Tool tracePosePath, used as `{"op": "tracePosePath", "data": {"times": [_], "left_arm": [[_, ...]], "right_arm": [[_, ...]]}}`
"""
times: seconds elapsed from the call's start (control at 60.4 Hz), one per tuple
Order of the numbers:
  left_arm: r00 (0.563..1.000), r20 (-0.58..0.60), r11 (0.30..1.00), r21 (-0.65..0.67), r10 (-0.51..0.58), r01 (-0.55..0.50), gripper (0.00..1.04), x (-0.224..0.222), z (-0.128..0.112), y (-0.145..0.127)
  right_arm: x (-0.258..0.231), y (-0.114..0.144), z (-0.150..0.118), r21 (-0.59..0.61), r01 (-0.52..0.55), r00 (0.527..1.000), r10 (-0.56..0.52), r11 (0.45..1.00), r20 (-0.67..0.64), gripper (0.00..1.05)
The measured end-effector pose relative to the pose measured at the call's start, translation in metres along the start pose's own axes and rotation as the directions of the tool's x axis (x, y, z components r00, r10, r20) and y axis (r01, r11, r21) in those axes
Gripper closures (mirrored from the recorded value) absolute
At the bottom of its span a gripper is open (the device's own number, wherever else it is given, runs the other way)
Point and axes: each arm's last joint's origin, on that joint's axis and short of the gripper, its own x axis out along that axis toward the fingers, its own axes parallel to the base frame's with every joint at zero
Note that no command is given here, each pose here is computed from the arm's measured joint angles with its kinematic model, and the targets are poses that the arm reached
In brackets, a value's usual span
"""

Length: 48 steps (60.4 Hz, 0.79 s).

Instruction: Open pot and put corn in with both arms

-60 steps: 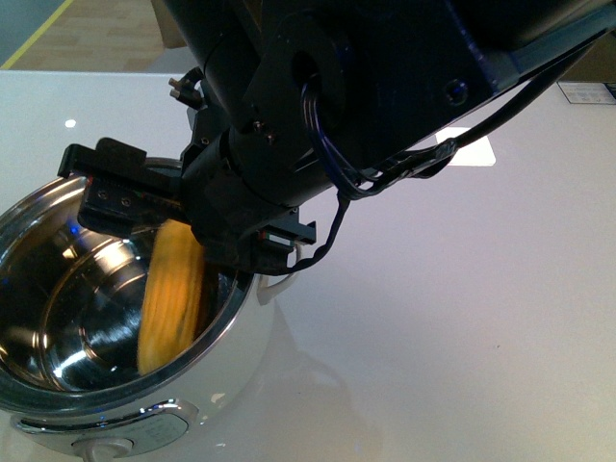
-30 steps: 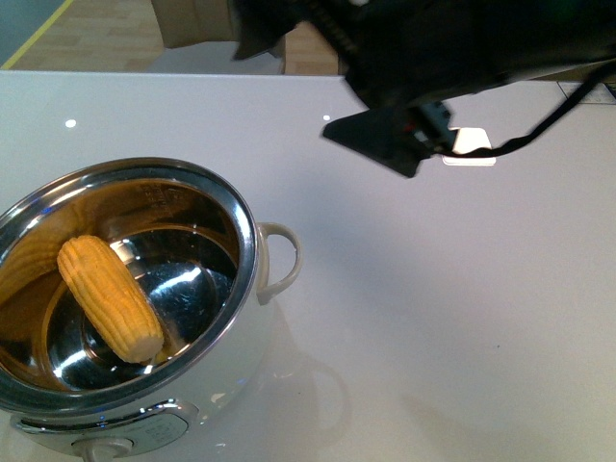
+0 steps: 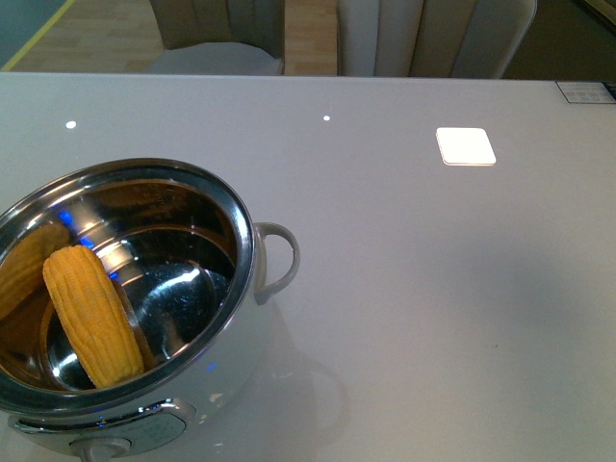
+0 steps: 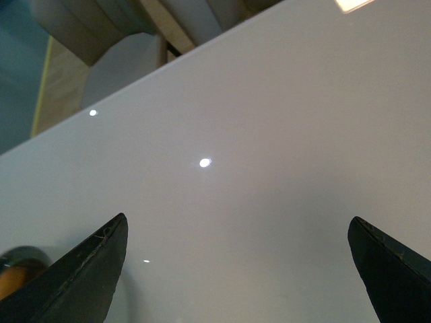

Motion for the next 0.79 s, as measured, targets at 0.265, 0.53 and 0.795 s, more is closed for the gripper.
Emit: {"op": "tracePosePath", "data": {"times": [0.265,0.53,0.795], "left_arm": [[1.000,0.000,1.000,0.000,0.000,0.000,0.07,0.000,0.000,0.000],[1.000,0.000,1.000,0.000,0.000,0.000,0.07,0.000,0.000,0.000],[1.000,0.000,1.000,0.000,0.000,0.000,0.07,0.000,0.000,0.000]], "right_arm": [[-0.028,-0.011,-0.012,-0.086,0.015,0.998,-0.009,0.996,0.067,0.09],[-0.035,-0.011,-0.029,-0.347,0.034,0.888,0.131,0.937,0.440,0.50],[-0.043,-0.017,-0.045,-0.372,0.050,0.890,0.128,0.927,0.437,0.95]]}}
